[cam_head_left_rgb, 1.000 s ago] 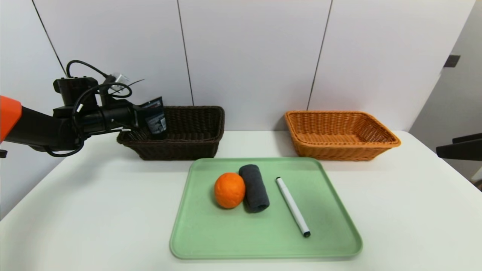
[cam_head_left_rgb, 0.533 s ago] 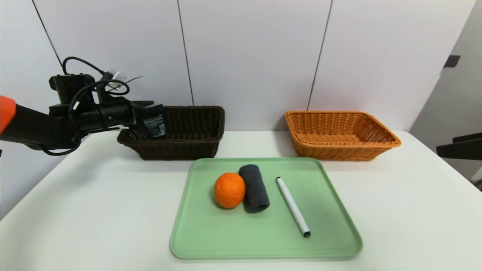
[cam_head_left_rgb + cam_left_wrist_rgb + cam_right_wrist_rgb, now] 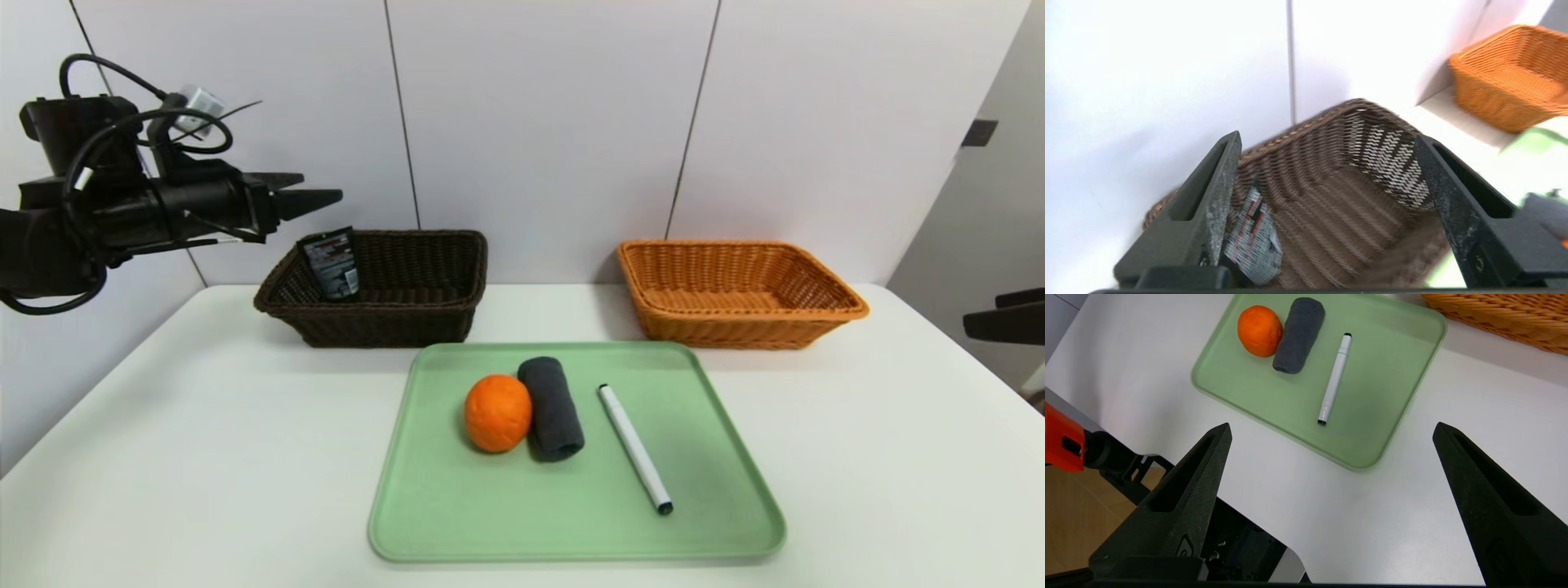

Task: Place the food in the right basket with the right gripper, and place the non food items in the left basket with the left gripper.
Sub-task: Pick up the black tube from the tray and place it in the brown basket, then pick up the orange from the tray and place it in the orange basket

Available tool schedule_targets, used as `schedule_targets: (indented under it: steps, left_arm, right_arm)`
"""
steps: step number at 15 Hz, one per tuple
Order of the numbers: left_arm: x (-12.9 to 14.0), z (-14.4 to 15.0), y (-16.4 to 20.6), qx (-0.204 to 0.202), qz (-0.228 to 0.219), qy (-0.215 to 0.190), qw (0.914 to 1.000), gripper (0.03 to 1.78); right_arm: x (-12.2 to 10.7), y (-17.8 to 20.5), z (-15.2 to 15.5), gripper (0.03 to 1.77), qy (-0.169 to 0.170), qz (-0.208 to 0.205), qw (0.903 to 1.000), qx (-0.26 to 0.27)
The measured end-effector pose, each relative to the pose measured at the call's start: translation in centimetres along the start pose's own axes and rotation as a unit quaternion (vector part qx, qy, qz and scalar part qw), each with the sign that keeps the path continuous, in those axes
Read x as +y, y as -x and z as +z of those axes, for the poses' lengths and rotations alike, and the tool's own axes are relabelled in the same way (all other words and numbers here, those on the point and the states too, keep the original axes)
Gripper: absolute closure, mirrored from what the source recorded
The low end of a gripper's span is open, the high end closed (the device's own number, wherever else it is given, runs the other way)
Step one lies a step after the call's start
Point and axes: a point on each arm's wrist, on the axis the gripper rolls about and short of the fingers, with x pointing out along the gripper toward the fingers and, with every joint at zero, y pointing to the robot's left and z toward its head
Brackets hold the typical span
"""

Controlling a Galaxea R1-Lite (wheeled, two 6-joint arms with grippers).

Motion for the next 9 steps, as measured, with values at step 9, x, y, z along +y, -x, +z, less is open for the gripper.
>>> schedule_targets:
  steps: [9]
  left_arm:
    - [-11.2, -1.4, 3.5, 0.103, 0.004, 0.106, 0.9890, 0.17]
  right_arm:
    - [-0.2, -0.5, -0.2, 0.10, -0.008, -0.003, 0.9999, 0.010]
